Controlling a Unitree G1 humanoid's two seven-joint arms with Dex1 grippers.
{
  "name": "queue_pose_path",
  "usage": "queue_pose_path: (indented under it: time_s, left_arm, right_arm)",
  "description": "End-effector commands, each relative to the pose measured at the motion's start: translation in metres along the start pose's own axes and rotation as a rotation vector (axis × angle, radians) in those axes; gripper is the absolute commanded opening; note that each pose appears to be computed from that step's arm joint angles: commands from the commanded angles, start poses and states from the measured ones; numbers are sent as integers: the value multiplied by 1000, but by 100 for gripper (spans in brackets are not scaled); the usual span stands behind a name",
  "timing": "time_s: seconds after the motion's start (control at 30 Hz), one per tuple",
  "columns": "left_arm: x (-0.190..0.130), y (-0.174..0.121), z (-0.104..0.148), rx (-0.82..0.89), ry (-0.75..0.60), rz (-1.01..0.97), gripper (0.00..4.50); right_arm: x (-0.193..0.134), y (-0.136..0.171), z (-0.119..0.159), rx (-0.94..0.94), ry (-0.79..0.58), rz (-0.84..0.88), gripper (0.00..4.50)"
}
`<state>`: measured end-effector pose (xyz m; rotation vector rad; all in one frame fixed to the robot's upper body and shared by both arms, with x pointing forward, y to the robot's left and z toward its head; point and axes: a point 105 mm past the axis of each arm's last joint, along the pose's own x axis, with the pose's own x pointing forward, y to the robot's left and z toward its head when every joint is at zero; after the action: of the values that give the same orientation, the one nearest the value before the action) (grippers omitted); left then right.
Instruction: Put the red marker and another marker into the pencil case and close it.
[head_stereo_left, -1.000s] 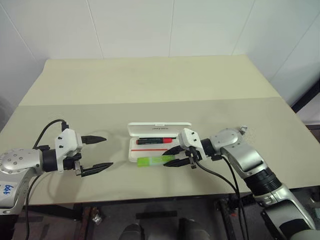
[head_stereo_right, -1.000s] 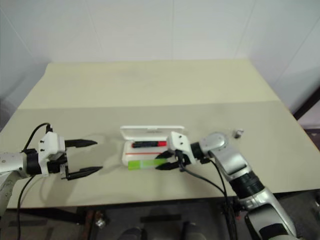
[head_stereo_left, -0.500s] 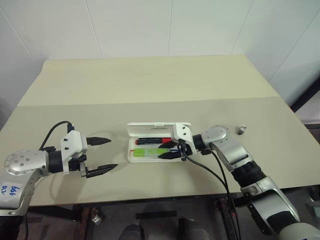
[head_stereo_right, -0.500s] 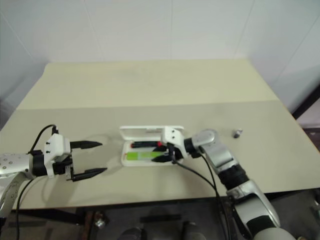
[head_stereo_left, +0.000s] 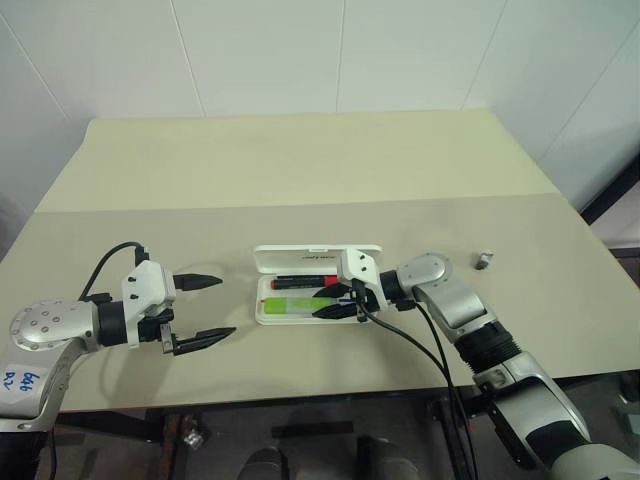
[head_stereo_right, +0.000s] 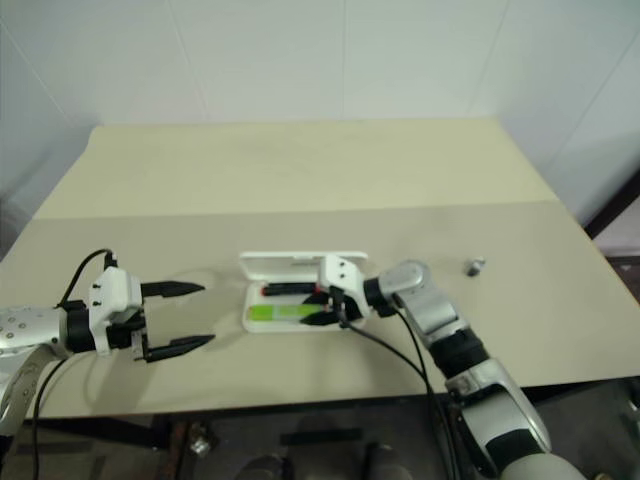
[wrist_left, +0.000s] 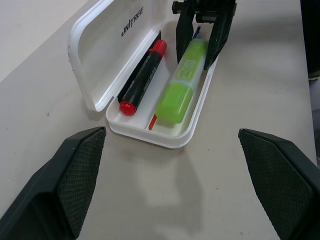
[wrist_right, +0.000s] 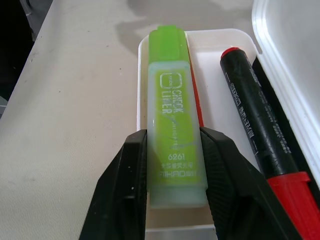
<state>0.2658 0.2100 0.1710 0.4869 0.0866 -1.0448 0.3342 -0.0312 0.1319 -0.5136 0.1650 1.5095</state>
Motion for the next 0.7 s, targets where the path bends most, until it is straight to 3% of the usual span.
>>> queue_pose_path:
  time_s: [0.03, 0.17, 0.2, 0.4, 0.7]
  left_arm:
    - [0, 1, 9, 33, -24, 6, 450]
    - [1, 3, 8, 33, -26, 7, 450]
    - [1, 3, 8, 33, -27, 7, 450]
    - [6, 3, 9, 33, -40, -6, 450]
    - [20, 3, 14, 31, -71, -53, 450]
  right_arm:
    - [-8, -4, 11, -53, -18, 1, 287]
    - [-11, -15, 22, -76, -47, -44, 431]
    - [-11, -15, 25, -79, -55, -43, 445]
    - [-22, 4, 46, -70, -161, 3, 445]
    - [-51, 40, 18, 61, -123, -36, 445]
